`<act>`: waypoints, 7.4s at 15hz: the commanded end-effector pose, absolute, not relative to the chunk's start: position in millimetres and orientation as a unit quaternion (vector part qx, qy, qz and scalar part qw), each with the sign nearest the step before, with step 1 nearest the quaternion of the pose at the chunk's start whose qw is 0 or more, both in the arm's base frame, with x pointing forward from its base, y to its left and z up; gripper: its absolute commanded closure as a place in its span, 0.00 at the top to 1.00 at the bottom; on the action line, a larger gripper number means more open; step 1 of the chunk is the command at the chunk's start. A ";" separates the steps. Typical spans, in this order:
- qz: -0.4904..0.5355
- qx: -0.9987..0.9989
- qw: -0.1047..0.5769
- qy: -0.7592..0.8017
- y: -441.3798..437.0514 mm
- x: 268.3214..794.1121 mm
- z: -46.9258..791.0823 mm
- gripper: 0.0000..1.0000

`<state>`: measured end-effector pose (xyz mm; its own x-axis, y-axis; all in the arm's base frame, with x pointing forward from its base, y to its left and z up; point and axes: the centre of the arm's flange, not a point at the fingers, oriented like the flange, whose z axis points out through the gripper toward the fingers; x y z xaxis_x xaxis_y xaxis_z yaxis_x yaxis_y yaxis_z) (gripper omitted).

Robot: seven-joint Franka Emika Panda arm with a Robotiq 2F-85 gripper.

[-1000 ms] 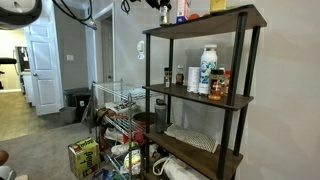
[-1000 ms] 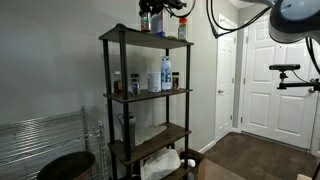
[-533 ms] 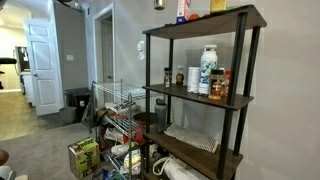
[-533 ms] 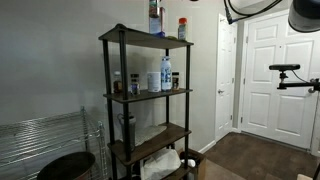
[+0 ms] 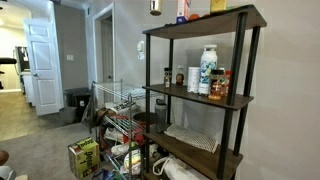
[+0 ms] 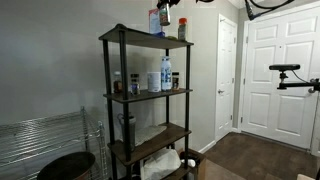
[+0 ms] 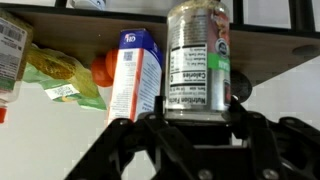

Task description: Put the spray bottle on the second shelf

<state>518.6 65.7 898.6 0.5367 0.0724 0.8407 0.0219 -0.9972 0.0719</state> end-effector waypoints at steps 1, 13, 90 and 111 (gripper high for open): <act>0.453 0.889 0.038 0.054 50.2 486.5 866.7 0.36; 0.333 0.940 0.057 0.049 14.7 538.8 800.5 0.36; 0.523 0.850 0.003 -0.060 26.3 528.4 591.8 0.36; 0.532 0.845 -0.050 -0.025 71.8 634.6 566.1 0.36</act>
<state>616.7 59.8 566.4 0.4333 -0.0939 0.8964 0.0097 -0.9940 -0.1088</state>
